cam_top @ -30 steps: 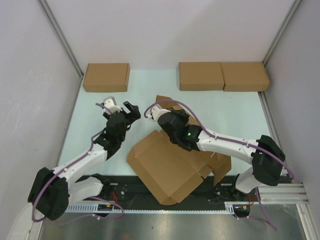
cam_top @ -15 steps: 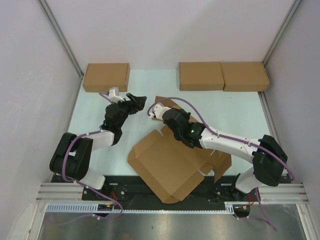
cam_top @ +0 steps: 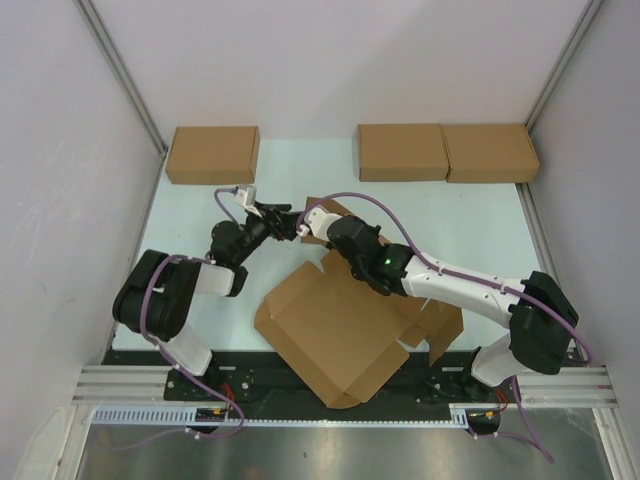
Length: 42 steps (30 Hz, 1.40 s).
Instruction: Fold the paper box
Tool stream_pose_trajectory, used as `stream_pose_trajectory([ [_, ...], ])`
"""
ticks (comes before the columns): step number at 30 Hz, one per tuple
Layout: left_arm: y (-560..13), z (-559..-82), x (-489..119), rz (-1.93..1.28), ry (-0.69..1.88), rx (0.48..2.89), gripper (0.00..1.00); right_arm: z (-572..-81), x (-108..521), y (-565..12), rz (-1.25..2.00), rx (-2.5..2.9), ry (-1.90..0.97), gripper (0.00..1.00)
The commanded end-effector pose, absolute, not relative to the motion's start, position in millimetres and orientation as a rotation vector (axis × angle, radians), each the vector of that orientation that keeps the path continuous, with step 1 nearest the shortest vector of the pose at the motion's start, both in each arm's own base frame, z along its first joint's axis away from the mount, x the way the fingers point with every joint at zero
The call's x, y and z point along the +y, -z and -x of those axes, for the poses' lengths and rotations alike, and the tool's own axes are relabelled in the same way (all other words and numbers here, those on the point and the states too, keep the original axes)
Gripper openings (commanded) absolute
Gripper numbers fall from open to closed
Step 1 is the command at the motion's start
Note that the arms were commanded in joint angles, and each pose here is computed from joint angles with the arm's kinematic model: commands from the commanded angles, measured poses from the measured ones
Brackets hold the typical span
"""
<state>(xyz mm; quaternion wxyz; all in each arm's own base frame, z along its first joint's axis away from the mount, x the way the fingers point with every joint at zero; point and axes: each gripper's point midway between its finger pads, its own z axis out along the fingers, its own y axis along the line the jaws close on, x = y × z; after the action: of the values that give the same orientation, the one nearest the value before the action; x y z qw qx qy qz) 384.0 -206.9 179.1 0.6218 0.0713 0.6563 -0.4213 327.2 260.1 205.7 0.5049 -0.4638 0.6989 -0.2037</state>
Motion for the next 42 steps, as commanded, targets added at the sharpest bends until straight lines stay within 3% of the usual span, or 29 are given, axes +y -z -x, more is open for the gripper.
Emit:
stream_pose_trajectory([
  [1,-176.9,-379.6,-208.0,-0.233,0.946,1.465,0.8,-325.1,259.8,-222.0,1.084,1.67,0.445,0.0],
  [12,-161.2,-382.3,-242.1,-0.377,0.946,1.519,0.68,-325.5,262.2,-218.6,1.099,1.67,0.437,0.0],
  [21,-166.3,-375.2,-251.8,-0.442,0.948,1.499,0.31,-325.6,262.1,-218.0,1.098,1.673,0.434,0.0],
  [25,-166.5,-371.2,-254.2,-0.472,0.914,1.509,0.35,-325.9,262.1,-217.2,1.095,1.676,0.431,0.0],
  [26,-167.2,-371.7,-254.2,-0.488,0.887,1.505,0.41,-325.5,262.2,-217.9,1.094,1.675,0.431,0.0],
  [27,-164.8,-373.8,-253.1,-0.488,0.872,1.516,0.58,-324.7,263.2,-217.0,1.098,1.675,0.429,0.0],
  [28,-161.8,-378.6,-250.9,-0.475,0.848,1.536,0.64,-323.9,263.3,-217.1,1.099,1.676,0.428,0.0],
  [31,-158.6,-389.2,-248.0,-0.471,0.796,1.546,0.68,-321.6,264.8,-216.5,1.105,1.676,0.422,0.0],
  [35,-155.9,-393.8,-250.2,-0.488,0.79,1.551,0.62,-320.6,264.2,-216.5,1.111,1.675,0.428,0.0],
  [38,-154.6,-394.1,-246.0,-0.482,0.762,1.55,0.44,-322.4,261.5,-219.3,1.098,1.678,0.42,0.0],
  [42,-154.2,-391.3,-244.4,-0.486,0.759,1.55,0.33,-323.9,261.0,-219.5,1.089,1.682,0.408,0.0],
])
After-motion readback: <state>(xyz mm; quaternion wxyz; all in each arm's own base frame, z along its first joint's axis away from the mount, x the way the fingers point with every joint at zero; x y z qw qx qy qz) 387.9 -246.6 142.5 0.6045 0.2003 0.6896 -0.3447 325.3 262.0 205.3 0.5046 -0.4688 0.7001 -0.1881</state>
